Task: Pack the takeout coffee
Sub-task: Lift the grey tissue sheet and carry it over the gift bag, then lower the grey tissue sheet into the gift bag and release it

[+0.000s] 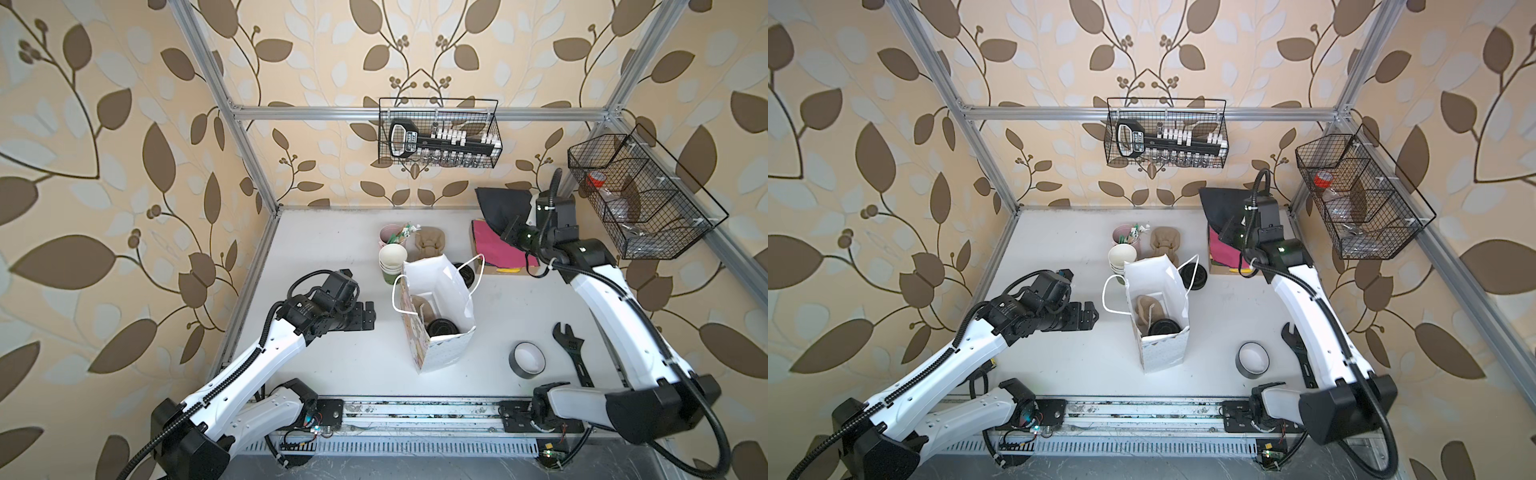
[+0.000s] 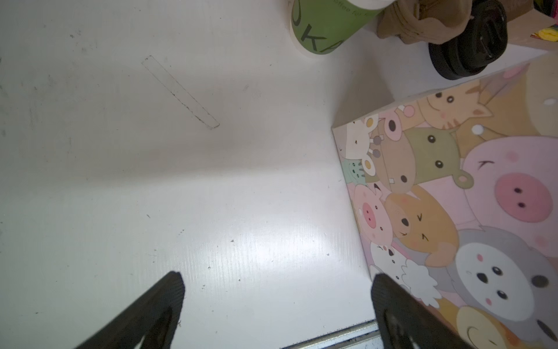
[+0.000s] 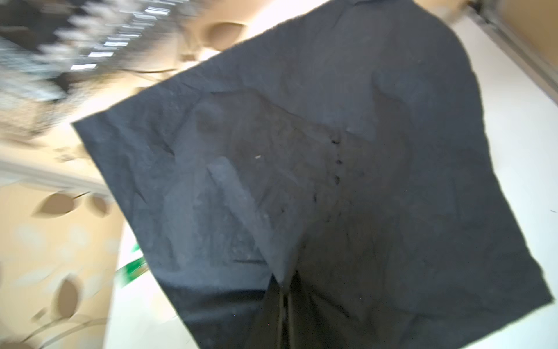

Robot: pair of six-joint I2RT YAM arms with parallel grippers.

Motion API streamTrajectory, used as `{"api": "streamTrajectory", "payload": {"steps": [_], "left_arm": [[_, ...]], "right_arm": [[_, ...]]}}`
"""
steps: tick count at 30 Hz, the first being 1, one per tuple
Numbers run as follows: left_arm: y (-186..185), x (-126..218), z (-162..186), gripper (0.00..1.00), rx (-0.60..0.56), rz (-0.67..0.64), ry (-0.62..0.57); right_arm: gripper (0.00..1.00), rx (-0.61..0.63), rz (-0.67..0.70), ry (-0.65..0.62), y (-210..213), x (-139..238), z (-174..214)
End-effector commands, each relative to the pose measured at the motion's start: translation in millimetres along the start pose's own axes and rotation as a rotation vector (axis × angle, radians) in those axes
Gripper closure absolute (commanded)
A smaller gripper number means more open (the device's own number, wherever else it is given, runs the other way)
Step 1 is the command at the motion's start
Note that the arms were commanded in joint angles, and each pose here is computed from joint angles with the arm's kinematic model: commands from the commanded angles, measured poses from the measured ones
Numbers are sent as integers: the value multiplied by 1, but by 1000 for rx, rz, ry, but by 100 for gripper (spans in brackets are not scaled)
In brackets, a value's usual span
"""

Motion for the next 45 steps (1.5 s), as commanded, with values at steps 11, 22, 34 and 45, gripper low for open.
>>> {"api": "streamTrajectory", "payload": {"steps": [11,22,34,45], "left_arm": [[-5,10,-5,1,-19,51,-38],[-3,12,-5,1,-20,43,-49],[-3,10,-5,1,-18,37,-42],[-3,8,-5,1,-20,32,-29]], "right_arm": [[100,255,-443,6,104,142,91],[100,342,-368,140,137,126,166],[100,156,-319,428,117,70,218],[92,110,-215,485,104,48,211]]}}
Point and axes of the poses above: each gripper's point midway between its finger pads, its own x axis back along the fingers, its own y axis along the line the jaws close on, z = x × y, the point moved 5 cm from there along x, back along the fingers, and after that the axes turned 5 degrees about x, right-handed, at the moved point
